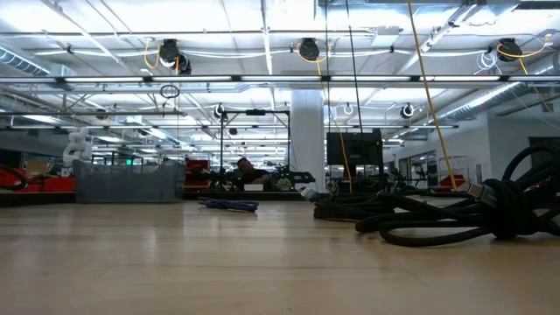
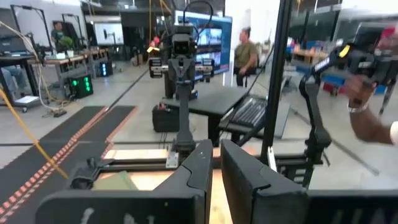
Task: Pick and place USB-C Cables
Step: Put the bottom black charger cable into the black bin
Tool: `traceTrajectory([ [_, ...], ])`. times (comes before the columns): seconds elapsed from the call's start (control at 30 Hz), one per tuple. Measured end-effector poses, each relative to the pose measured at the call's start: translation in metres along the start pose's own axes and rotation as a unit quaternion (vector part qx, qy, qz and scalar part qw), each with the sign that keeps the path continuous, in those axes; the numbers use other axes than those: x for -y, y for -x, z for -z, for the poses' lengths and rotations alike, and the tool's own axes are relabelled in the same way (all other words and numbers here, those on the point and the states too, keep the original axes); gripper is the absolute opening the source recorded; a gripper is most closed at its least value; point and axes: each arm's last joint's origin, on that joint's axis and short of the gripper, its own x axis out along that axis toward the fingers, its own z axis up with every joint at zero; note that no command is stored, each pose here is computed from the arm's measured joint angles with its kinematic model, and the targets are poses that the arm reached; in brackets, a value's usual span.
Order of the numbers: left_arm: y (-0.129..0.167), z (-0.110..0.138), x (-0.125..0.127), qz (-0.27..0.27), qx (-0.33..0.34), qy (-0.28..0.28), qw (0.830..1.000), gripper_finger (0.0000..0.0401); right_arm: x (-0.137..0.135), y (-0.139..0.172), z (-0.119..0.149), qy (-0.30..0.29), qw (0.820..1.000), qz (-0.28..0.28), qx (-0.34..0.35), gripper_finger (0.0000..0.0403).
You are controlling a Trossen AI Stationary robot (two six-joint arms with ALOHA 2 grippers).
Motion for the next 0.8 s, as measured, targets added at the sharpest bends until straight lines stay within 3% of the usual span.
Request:
traceTrajectory([
  [0.23, -0.004, -0.025, 0.0, 0.0, -0.033, -0.002, 0.999, 0.0037, 0.0, 0.0, 0.0, -0.003, 1.0, 0.0, 0.0, 0.0],
  [0.6, -0.026, -0.018, 0.0, 0.001, -0.073, -0.012, 0.997, 0.0037, 0.0, -0.004, -0.005, -0.016, 1.0, 0.0, 0.023, 0.0],
  [0.8, -0.043, -0.015, 0.0, 0.003, -0.09, -0.043, 0.995, 0.0037, -0.002, -0.014, -0.028, -0.014, 1.0, -0.001, 0.012, 0.0],
])
